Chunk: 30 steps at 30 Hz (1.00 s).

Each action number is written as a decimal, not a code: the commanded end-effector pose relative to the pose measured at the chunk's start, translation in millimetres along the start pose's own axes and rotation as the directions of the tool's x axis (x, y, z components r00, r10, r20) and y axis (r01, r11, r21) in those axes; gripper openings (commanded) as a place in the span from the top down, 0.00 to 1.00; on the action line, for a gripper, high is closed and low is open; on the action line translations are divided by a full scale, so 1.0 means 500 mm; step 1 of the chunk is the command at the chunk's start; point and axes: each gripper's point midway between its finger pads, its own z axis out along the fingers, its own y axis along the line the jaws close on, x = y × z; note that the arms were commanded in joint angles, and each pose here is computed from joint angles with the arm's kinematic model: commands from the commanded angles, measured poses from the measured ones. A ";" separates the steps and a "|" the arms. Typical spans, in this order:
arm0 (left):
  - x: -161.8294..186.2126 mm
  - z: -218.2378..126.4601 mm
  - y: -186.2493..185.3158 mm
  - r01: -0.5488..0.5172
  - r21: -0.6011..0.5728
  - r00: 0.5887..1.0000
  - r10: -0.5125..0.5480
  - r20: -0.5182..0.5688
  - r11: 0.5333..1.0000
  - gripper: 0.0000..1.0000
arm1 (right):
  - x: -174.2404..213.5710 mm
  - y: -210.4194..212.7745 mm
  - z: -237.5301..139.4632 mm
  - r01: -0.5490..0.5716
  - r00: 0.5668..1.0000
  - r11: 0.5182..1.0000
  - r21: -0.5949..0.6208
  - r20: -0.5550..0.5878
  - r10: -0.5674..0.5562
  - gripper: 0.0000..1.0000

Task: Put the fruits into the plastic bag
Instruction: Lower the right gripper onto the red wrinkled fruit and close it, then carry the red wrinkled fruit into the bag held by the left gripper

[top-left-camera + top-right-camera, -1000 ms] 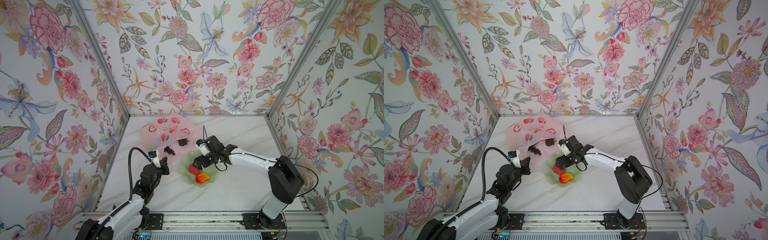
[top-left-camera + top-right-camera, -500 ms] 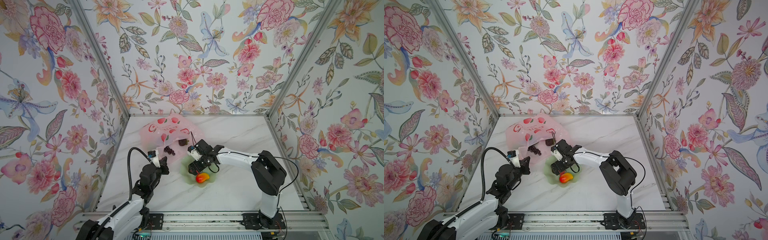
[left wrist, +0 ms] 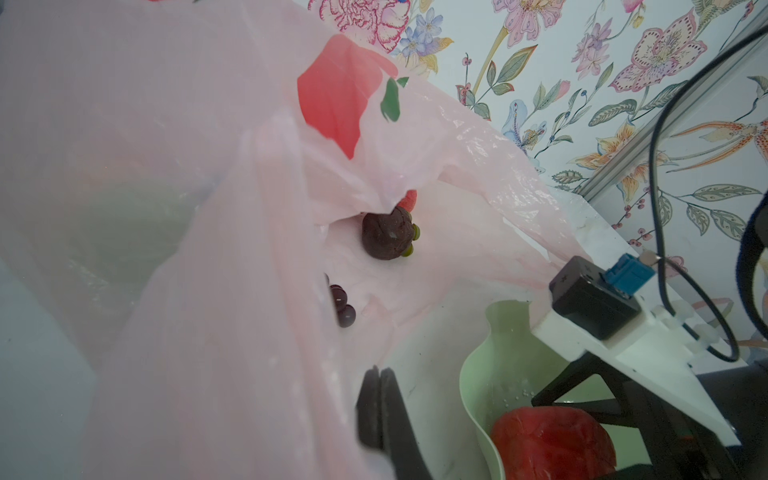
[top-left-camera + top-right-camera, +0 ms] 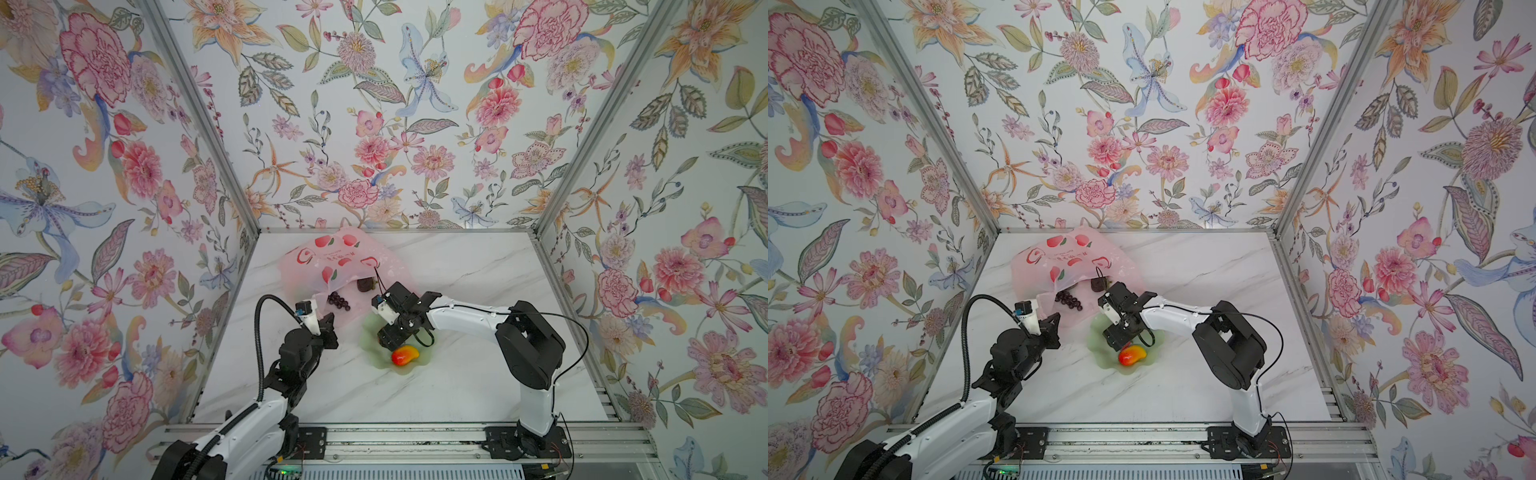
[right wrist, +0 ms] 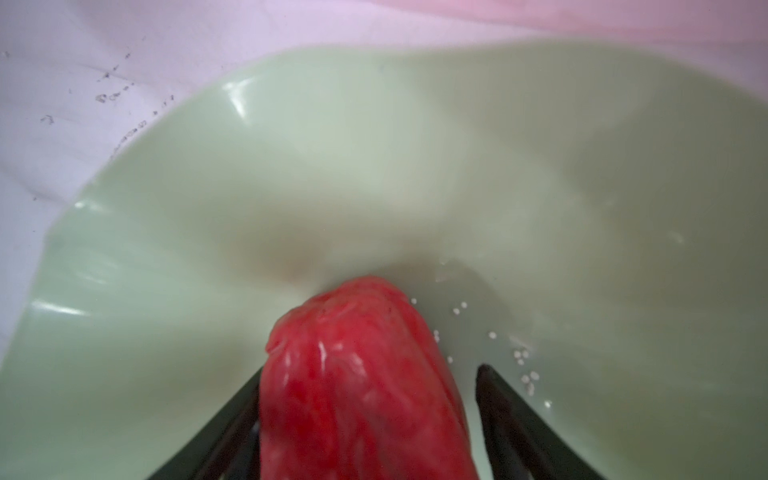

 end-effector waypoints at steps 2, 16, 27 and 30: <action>-0.015 -0.002 0.002 0.015 0.006 0.999 -0.015 0.031 1.000 1.00 | -0.011 -0.011 -0.009 -0.012 1.000 1.000 0.015 0.014 0.012 0.32; -0.015 -0.008 0.003 0.020 0.006 0.999 -0.020 0.042 1.000 1.00 | -0.068 -0.025 -0.125 -0.125 0.956 0.987 -0.104 0.252 0.148 0.53; -0.013 -0.006 0.007 0.029 0.010 0.999 -0.029 0.036 1.000 1.00 | -0.152 -0.032 -0.263 -0.303 0.723 0.760 -0.575 0.382 0.576 0.61; -0.013 -0.006 0.009 0.033 0.011 0.999 -0.034 0.039 0.999 1.00 | -0.185 -0.022 -0.282 -0.297 0.662 0.670 -0.681 0.358 0.658 0.61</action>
